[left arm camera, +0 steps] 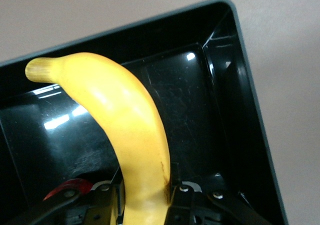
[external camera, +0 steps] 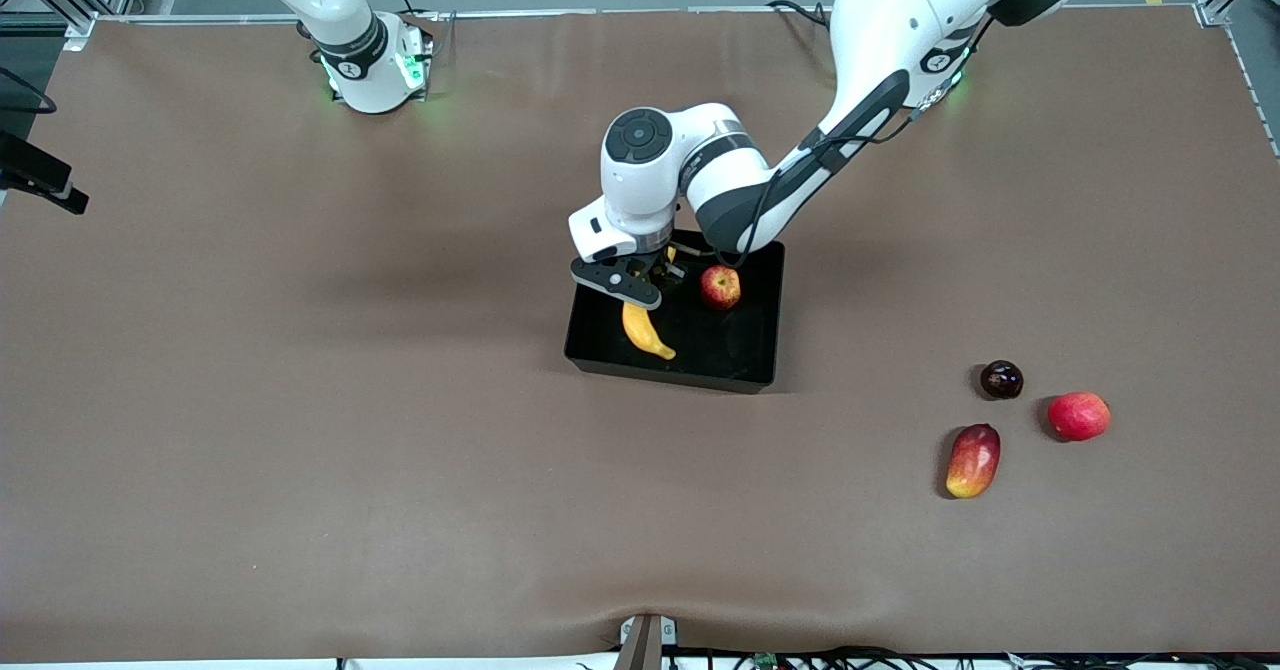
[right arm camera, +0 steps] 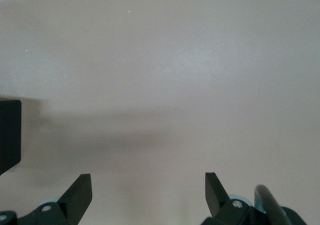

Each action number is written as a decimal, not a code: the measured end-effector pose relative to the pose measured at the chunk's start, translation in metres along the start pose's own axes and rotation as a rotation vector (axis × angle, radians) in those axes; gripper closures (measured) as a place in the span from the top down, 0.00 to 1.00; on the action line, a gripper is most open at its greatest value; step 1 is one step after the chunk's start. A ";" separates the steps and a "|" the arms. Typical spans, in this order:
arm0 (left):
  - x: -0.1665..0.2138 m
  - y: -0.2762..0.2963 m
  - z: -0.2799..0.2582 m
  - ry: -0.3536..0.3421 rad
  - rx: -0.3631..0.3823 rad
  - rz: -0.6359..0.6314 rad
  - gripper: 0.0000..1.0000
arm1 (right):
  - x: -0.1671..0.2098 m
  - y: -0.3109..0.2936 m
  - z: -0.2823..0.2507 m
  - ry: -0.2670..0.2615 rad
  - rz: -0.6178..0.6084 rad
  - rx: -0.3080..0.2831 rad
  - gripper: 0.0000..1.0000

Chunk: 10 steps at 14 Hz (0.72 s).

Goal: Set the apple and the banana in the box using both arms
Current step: 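Lower the banana into the box beside the apple and open the left gripper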

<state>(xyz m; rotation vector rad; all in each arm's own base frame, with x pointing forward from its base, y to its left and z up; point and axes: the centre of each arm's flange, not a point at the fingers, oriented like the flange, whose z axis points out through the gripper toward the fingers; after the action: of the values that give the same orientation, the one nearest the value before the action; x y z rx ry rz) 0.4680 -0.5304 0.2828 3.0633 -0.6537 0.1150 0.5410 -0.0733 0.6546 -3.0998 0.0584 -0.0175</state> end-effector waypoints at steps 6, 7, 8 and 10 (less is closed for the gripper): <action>0.001 0.001 0.024 -0.028 -0.016 -0.007 0.36 | 0.001 0.000 0.002 -0.004 0.000 0.001 1.00; 0.001 0.002 0.027 -0.027 -0.022 -0.007 0.36 | 0.002 0.000 0.003 -0.005 0.000 0.002 1.00; 0.001 0.003 0.032 -0.029 -0.024 -0.006 0.36 | 0.002 0.000 0.004 -0.005 0.000 0.002 1.00; -0.002 0.004 0.048 -0.033 -0.013 -0.002 0.36 | 0.003 0.000 0.004 -0.005 0.000 0.002 1.00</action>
<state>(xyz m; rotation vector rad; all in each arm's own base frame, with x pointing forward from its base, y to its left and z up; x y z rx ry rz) 0.4682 -0.5348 0.2351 3.0591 -0.6507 0.0603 0.5436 -0.0731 0.6508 -3.0974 0.0585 -0.0095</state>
